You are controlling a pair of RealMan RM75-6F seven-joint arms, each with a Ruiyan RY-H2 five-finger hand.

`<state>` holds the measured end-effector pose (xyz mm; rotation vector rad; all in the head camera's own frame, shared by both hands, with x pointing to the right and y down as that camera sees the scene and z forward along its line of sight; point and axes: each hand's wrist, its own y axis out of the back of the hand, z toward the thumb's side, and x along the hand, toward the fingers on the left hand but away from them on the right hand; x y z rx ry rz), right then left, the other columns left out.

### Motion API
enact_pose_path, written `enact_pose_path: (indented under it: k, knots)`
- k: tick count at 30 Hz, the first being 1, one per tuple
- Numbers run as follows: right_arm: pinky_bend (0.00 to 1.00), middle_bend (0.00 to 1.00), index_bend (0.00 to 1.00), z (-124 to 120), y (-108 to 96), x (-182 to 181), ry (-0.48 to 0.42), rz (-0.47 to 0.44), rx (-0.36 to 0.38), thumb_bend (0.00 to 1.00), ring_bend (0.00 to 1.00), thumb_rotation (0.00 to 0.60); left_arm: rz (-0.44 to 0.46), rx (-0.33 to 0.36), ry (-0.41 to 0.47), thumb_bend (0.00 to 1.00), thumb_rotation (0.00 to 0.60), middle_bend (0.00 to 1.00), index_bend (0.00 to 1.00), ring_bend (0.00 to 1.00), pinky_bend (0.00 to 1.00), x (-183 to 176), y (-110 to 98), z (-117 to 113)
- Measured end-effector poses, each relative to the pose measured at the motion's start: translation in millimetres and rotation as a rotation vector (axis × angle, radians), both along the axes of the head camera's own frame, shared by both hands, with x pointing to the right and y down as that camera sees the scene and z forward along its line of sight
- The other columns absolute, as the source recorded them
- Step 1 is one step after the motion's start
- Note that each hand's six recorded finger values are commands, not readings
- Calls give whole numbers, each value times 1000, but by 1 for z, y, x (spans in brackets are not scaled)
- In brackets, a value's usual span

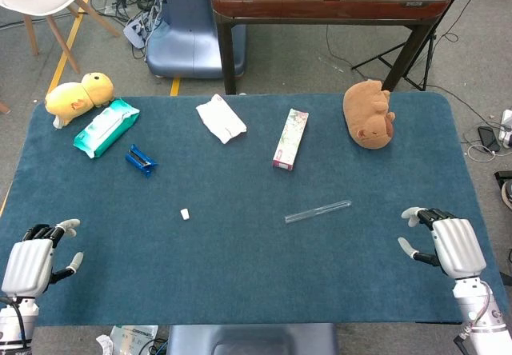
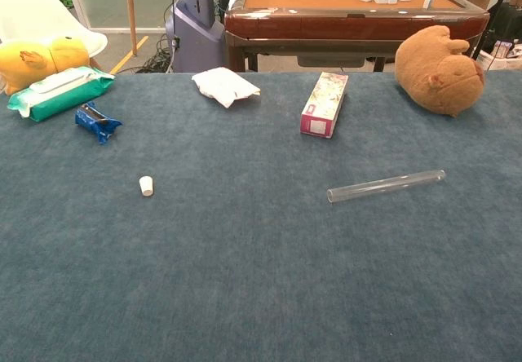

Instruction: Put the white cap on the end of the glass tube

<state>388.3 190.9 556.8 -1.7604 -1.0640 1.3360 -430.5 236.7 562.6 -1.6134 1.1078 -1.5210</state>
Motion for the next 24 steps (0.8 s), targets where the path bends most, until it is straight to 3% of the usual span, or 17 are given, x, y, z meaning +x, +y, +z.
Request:
enact_pose_path:
  k: [17,19,24]
  knots:
    - [501,503,403,-1,-5,-1,4,-4,10,253,436,600,23,-22,-5,286,600,402,279,361,202,0,-4,3]
    - [501,503,403,-4,-8,-1,3,-3,23,254,436,600,28,-28,9,286,600,402,279,373,275,0,-6,5]
    - [501,503,403,-9,-14,1,9,1,45,254,436,600,74,-47,30,286,600,486,270,510,660,4,-19,11]
